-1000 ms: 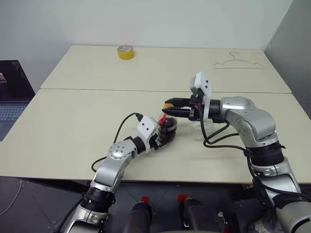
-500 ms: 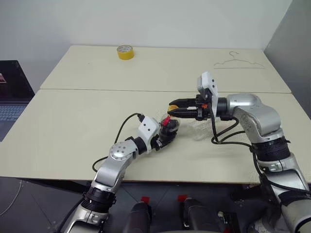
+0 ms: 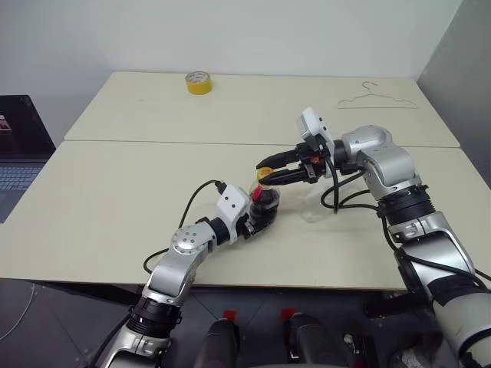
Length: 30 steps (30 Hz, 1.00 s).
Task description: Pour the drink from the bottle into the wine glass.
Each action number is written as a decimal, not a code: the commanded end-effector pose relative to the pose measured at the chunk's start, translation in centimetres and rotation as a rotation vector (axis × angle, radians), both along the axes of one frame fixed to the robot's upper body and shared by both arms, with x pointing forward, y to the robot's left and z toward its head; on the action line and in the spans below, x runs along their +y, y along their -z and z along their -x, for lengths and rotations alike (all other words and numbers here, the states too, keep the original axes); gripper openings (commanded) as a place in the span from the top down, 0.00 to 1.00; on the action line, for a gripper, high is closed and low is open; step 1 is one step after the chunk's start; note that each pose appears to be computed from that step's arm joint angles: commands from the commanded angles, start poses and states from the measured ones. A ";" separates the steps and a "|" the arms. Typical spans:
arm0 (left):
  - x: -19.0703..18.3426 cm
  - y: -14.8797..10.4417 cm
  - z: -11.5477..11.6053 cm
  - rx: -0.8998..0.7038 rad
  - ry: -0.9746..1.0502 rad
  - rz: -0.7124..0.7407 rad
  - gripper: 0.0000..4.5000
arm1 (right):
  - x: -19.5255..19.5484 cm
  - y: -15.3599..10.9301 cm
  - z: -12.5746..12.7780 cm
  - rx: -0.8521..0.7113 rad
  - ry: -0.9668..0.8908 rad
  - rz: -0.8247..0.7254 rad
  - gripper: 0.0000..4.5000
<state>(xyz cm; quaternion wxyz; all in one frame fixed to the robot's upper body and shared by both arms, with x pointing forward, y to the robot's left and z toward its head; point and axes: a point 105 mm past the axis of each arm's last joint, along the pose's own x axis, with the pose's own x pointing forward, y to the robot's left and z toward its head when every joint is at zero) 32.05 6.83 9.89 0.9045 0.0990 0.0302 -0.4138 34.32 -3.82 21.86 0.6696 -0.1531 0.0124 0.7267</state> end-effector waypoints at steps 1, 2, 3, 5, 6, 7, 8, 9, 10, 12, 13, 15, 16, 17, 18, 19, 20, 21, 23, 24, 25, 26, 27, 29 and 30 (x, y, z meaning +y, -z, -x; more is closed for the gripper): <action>0.3 1.2 0.1 0.031 -0.009 -0.044 0.32 | -0.2 -1.9 0.4 -0.029 0.012 -0.073 0.36; 0.3 1.2 0.1 0.032 -0.004 -0.046 0.32 | -0.3 -2.1 0.6 -0.035 0.017 -0.083 0.28; 0.2 1.2 0.1 0.032 0.003 -0.047 0.32 | -0.4 -2.3 0.8 -0.039 0.019 -0.093 0.20; 0.1 1.2 0.1 0.034 0.013 -0.049 0.32 | -0.6 -2.6 1.2 -0.045 0.023 -0.109 0.20; 0.0 1.2 0.1 0.034 0.018 -0.051 0.32 | -0.8 -3.0 1.4 -0.052 0.035 -0.124 0.20; 0.0 1.3 0.1 0.034 0.022 -0.052 0.32 | -1.0 -3.4 1.5 -0.065 0.061 -0.142 0.20; -0.1 1.3 0.1 0.034 0.025 -0.054 0.32 | -1.2 -3.9 1.5 -0.080 0.094 -0.166 0.20; 0.0 1.3 0.1 0.034 0.026 -0.056 0.32 | -1.5 -4.7 1.6 -0.093 0.140 -0.202 0.20; 0.0 1.4 0.1 0.034 0.026 -0.057 0.32 | -1.6 -5.3 1.5 -0.111 0.204 -0.235 0.20; 0.1 1.4 0.1 0.035 0.026 -0.057 0.32 | -1.7 -6.1 1.3 -0.125 0.322 -0.291 0.20; 0.1 1.5 0.1 0.036 0.026 -0.055 0.32 | -1.6 -6.2 1.5 -0.123 0.369 -0.314 0.20; 0.0 1.6 0.2 0.039 0.027 -0.053 0.32 | -1.2 -5.6 1.5 -0.128 0.475 -0.323 0.20; 0.0 1.6 0.2 0.040 0.028 -0.052 0.32 | -0.9 -5.2 1.8 -0.117 0.519 -0.332 0.20; -0.1 1.6 0.2 0.040 0.030 -0.051 0.32 | -0.6 -5.0 2.0 -0.105 0.556 -0.347 0.20; -0.2 1.7 0.2 0.039 0.031 -0.051 0.32 | -0.2 -4.9 2.3 -0.085 0.592 -0.369 0.20; -0.3 1.7 0.2 0.039 0.033 -0.050 0.32 | 0.1 -4.8 2.7 -0.070 0.613 -0.384 0.20; -0.3 1.7 0.2 0.039 0.034 -0.050 0.32 | 0.5 -4.8 3.0 -0.065 0.630 -0.391 0.20; -0.3 1.7 0.3 0.039 0.034 -0.049 0.32 | 0.6 -4.7 3.1 -0.060 0.656 -0.394 0.20; -0.3 1.8 0.3 0.040 0.034 -0.049 0.32 | 0.7 -4.3 3.2 -0.054 0.713 -0.385 0.20; -0.4 1.8 0.3 0.041 0.035 -0.048 0.32 | 0.5 -4.2 3.1 -0.058 0.740 -0.381 0.20; -0.4 1.8 0.3 0.043 0.035 -0.047 0.32 | 0.4 -4.1 3.0 -0.054 0.766 -0.381 0.20; -0.4 1.9 0.3 0.045 0.035 -0.046 0.32 | 0.3 -4.0 3.0 -0.050 0.785 -0.376 0.20; -0.4 1.9 0.3 0.046 0.036 -0.045 0.32 | 0.3 -3.8 2.9 -0.045 0.798 -0.370 0.20; -0.5 1.9 0.3 0.047 0.036 -0.043 0.32 | 0.4 -3.2 3.1 -0.048 0.803 -0.341 0.20; -0.5 1.9 0.3 0.046 0.036 -0.042 0.32 | 0.5 -2.9 3.2 -0.048 0.806 -0.327 0.20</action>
